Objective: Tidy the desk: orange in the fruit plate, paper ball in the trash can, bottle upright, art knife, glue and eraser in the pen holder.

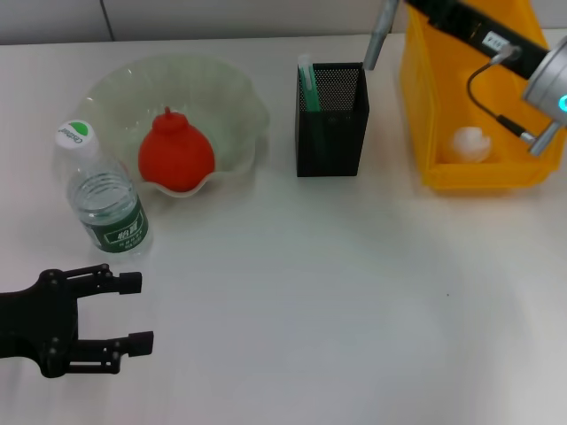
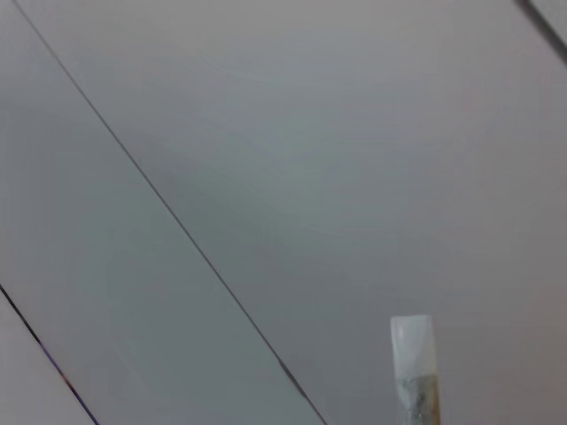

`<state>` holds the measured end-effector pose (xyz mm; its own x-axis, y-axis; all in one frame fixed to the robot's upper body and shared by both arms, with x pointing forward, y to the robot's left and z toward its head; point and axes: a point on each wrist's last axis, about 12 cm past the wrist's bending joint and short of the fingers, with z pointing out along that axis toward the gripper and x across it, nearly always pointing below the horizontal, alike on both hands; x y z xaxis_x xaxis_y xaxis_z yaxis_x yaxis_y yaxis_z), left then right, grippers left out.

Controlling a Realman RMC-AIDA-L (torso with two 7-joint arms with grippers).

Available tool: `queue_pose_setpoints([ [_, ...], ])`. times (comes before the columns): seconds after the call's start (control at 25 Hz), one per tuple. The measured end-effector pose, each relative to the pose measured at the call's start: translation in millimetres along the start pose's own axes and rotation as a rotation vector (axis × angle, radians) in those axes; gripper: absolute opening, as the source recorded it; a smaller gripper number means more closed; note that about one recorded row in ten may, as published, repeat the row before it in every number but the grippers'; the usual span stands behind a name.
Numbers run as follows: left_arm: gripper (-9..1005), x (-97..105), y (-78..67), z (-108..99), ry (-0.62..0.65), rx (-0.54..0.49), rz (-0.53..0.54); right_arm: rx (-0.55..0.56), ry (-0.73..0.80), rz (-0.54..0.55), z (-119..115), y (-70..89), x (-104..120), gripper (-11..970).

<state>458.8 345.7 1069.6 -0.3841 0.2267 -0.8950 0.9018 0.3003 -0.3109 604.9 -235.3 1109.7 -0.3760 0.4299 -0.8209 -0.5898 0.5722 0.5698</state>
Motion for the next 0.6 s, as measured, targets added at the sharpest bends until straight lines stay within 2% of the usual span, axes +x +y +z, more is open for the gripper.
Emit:
queue_pose_setpoints([
  [0.28,846,-2,-2.6,2,-0.012,0.027,0.003,0.057,0.105,-0.047,18,-3.3,16,159],
  [0.36,846,-2,-2.8,2,-0.012,0.028,0.003,0.055,0.126,-0.069,20,-2.5,19,214],
  [0.48,846,-1,-3.8,2,-0.016,0.034,0.003,0.015,0.139,-0.101,19,2.9,20,296],
  [0.6,846,-5,-6.5,0,-0.049,0.051,0.010,-0.090,0.108,-0.120,3,13.5,16,378],
])
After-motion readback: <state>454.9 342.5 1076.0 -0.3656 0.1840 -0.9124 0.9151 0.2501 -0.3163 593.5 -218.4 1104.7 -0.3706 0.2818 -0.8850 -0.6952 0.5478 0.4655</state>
